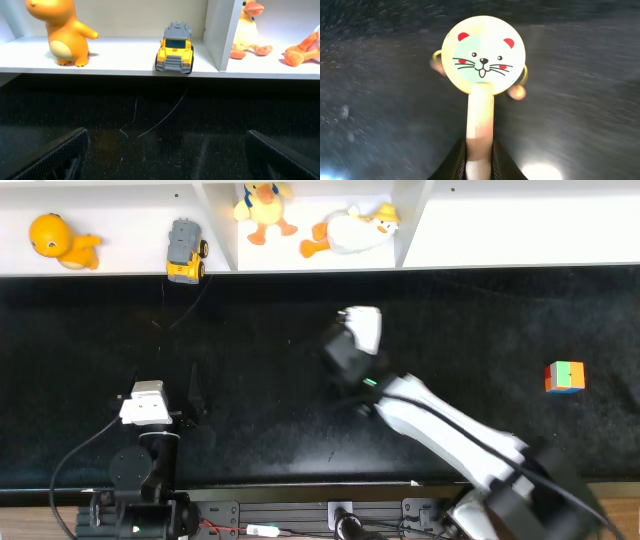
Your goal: Store Toys
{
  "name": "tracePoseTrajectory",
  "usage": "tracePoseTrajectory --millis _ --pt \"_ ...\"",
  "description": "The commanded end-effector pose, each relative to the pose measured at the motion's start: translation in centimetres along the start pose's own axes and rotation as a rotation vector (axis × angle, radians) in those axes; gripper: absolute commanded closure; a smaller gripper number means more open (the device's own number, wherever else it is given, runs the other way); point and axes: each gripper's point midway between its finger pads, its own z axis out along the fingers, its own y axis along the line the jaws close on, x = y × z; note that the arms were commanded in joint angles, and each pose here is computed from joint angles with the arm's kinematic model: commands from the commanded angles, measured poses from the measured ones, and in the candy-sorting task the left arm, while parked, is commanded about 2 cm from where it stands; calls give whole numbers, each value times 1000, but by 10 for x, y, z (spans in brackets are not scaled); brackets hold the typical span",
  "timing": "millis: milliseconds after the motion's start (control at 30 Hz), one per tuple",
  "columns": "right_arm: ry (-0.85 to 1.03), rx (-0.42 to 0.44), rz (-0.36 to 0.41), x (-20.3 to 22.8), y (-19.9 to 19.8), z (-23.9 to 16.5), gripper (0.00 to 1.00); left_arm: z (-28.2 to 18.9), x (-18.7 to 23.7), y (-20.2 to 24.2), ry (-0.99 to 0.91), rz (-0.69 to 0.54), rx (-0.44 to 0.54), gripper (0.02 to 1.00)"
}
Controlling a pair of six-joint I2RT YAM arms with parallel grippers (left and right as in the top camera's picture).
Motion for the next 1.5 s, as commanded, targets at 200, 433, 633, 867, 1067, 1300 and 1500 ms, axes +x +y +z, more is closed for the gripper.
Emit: tracePoseTrajectory --millis 200,433,633,867,1067,1300,1500 --pt "2 145 153 10 -130 -41 958 -1 -1 -3 -8 0 12 20" --pt "33 163 -17 -26 -174 -50 958 -1 -1 -3 -8 1 12 20" --pt "-52 131 -219 -93 -170 -51 936 -1 -1 -3 -8 1 12 20" --pt "-144 102 -277 -163 -152 -29 934 -1 -1 -3 -8 1 12 20" --pt "-202 98 -272 -201 -144 1 921 -1 -1 -3 -8 0 12 20" --pt "-226 93 -259 -217 -140 35 915 -1 -1 -3 -8 1 12 18" --pt "-297 52 -243 -233 -131 43 840 -1 -1 -3 -8 1 12 20"
